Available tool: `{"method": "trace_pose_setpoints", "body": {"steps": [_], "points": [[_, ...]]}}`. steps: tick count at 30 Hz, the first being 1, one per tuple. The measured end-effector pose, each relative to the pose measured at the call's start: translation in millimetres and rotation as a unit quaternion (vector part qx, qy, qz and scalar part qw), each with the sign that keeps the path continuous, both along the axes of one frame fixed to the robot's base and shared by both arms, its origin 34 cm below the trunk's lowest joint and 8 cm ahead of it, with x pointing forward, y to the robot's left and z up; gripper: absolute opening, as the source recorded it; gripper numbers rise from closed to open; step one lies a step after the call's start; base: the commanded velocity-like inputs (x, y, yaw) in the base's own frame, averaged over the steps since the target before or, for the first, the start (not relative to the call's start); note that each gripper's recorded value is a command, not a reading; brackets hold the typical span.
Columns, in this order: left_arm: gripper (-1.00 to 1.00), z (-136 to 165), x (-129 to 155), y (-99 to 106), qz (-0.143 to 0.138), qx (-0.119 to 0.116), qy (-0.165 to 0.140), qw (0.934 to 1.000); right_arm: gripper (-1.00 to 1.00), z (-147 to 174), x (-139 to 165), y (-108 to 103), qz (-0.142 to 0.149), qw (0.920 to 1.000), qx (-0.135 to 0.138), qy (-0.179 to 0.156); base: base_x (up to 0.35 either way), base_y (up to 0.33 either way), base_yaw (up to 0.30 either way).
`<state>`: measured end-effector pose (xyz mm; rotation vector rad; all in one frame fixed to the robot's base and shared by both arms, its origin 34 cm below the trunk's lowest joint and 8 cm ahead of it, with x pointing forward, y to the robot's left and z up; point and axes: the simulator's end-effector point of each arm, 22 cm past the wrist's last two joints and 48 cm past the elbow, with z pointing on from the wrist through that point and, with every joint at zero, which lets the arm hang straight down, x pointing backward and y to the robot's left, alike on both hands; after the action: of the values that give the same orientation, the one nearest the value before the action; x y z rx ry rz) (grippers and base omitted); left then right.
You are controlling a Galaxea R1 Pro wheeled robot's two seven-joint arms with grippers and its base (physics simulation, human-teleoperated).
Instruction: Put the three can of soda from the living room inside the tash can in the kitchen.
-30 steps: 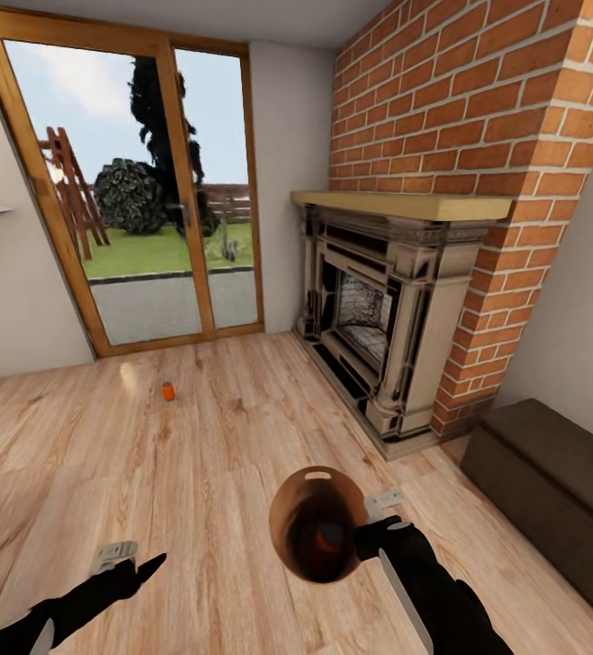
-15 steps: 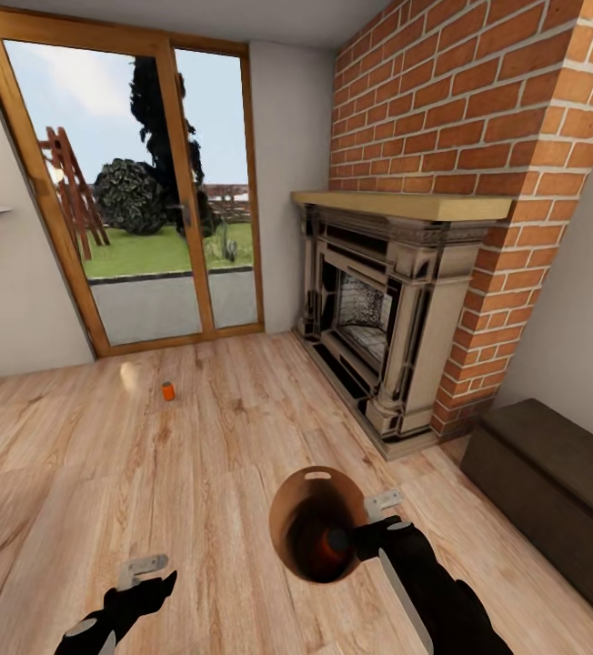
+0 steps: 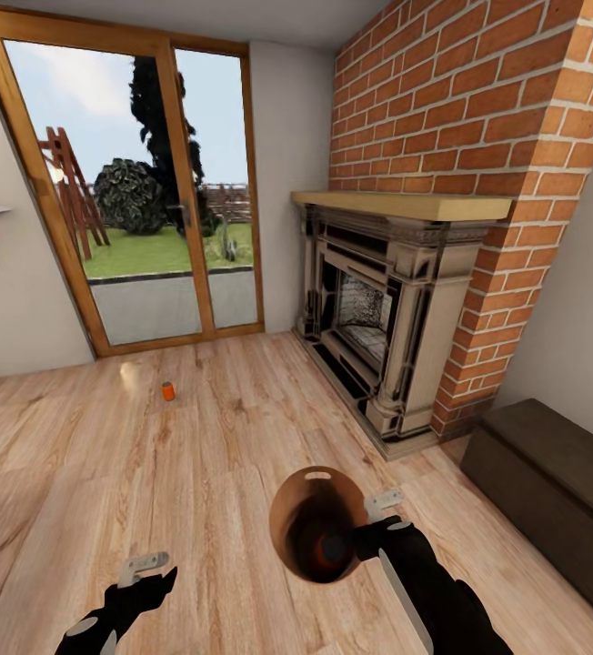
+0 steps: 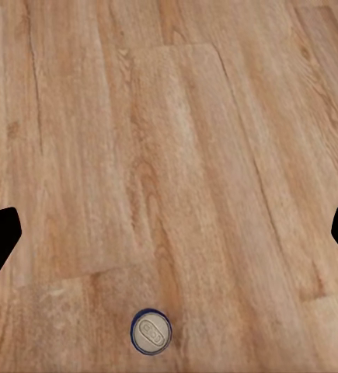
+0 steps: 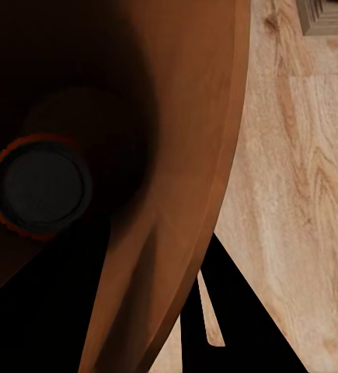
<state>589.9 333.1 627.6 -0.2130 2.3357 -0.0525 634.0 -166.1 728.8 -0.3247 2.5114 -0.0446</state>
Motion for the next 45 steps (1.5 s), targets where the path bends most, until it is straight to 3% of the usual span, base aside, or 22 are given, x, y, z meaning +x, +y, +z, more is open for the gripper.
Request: {"method": "trace_pose_setpoints", "body": {"steps": [11,45], "points": [[1.00,-10.0,4.5,0.5,-0.002,0.005,-0.018,0.9998,-1.00,-15.6,-0.5,0.1,0.000,1.0000,0.000,0.001,0.000,0.000,0.000],[1.00,-91.0,-10.3,0.5,-0.001,0.005,0.006,1.0000,-1.00,-99.1,-10.8,0.0,0.000,0.9996,0.000,0.027,0.000,0.000,0.000]]}}
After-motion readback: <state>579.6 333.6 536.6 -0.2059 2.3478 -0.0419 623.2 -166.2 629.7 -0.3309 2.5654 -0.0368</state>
